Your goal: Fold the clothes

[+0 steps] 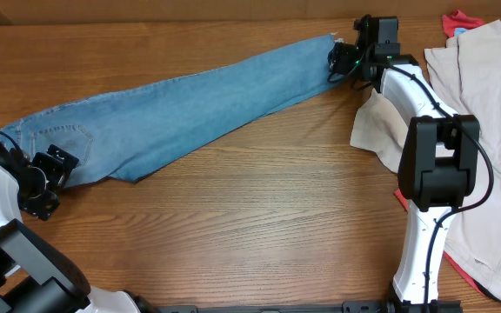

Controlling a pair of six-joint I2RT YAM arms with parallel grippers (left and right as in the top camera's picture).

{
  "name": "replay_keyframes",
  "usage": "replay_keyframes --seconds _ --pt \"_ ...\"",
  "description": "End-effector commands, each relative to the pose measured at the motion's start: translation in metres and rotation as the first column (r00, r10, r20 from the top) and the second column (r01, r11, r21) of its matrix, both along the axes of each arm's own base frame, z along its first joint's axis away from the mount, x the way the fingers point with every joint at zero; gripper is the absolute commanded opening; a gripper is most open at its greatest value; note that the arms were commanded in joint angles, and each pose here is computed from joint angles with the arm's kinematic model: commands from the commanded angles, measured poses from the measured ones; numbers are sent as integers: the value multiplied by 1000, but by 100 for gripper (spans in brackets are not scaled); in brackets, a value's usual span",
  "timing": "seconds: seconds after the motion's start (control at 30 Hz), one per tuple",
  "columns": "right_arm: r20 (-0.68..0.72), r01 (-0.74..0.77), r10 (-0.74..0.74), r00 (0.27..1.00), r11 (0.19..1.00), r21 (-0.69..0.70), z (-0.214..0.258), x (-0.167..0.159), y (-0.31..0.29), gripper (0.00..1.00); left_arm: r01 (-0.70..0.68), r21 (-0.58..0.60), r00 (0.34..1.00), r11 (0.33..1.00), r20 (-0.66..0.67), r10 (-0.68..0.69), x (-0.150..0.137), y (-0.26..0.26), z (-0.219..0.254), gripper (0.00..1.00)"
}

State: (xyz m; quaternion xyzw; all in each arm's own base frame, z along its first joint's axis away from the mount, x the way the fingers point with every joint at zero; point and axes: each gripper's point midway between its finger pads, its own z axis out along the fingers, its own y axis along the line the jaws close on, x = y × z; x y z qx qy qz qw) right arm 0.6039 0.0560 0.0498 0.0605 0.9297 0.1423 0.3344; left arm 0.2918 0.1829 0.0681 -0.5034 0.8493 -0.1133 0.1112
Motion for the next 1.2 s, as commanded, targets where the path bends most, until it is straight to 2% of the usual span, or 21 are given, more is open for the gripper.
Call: replay_keyframes --seconds 0.0,0.2,0.47,1.17 --pt "32 -2 3 999 1000 -25 8 7 -1 73 28 16 1000 999 1 -28 2 2 1 100" --pt "-2 -3 3 1000 1000 -31 -13 5 -2 73 28 16 1000 999 1 -28 2 2 1 100" --pt "38 -25 25 999 1000 -6 -7 12 4 66 28 14 1000 1000 0 -28 2 1 1 100" --pt "15 -17 18 1000 999 -47 -29 6 -2 63 28 13 1000 1000 -1 -28 2 1 1 100"
